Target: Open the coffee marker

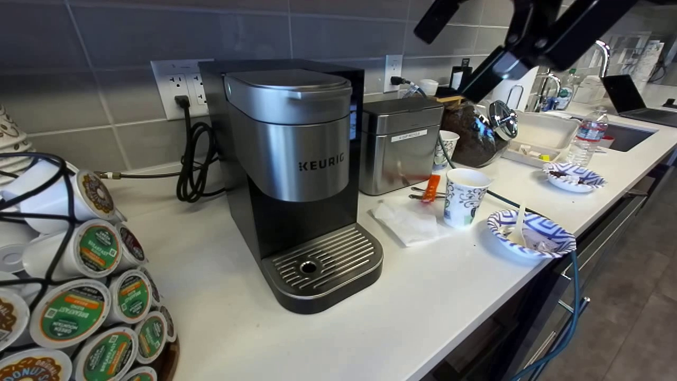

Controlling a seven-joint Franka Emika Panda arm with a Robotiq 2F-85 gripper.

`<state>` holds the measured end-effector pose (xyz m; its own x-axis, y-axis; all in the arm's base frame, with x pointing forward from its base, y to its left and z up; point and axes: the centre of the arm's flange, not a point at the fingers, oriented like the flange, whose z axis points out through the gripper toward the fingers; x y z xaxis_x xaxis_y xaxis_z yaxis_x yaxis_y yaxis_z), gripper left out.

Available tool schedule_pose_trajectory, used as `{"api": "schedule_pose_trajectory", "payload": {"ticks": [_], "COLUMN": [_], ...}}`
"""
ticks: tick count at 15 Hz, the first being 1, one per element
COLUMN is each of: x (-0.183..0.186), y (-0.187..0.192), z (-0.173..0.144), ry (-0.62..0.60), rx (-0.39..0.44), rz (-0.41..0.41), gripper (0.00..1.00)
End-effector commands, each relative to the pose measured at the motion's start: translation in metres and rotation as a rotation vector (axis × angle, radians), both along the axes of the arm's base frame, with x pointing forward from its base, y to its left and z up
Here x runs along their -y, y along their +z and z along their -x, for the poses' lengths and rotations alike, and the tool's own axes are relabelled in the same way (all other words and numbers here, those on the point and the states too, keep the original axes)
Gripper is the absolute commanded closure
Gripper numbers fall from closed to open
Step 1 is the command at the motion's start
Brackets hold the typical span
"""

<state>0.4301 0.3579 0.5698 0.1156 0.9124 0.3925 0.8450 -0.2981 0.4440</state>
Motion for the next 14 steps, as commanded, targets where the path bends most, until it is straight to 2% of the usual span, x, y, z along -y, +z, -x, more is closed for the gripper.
{"api": "schedule_pose_trajectory", "payload": {"ticks": [1, 4, 5, 6, 9, 12, 14], "x": [-0.019, -0.032, -0.037, -0.032, -0.033, -0.036, -0.039], "y": [-0.015, -0.025, -0.027, -0.025, -0.026, -0.026, -0.027], "z": [-0.011, -0.013, -0.014, -0.007, -0.009, -0.021, -0.032], "ry": [0.198, 0.352, 0.393, 0.308, 0.315, 0.349, 0.385], "rx": [0.039, 0.061, 0.096, 0.063, 0.065, 0.198, 0.287], "rz": [0.015, 0.056, 0.085, 0.068, 0.07, 0.084, 0.126], "gripper": [0.0, 0.0, 0.0, 0.0, 0.0, 0.0, 0.0]}}
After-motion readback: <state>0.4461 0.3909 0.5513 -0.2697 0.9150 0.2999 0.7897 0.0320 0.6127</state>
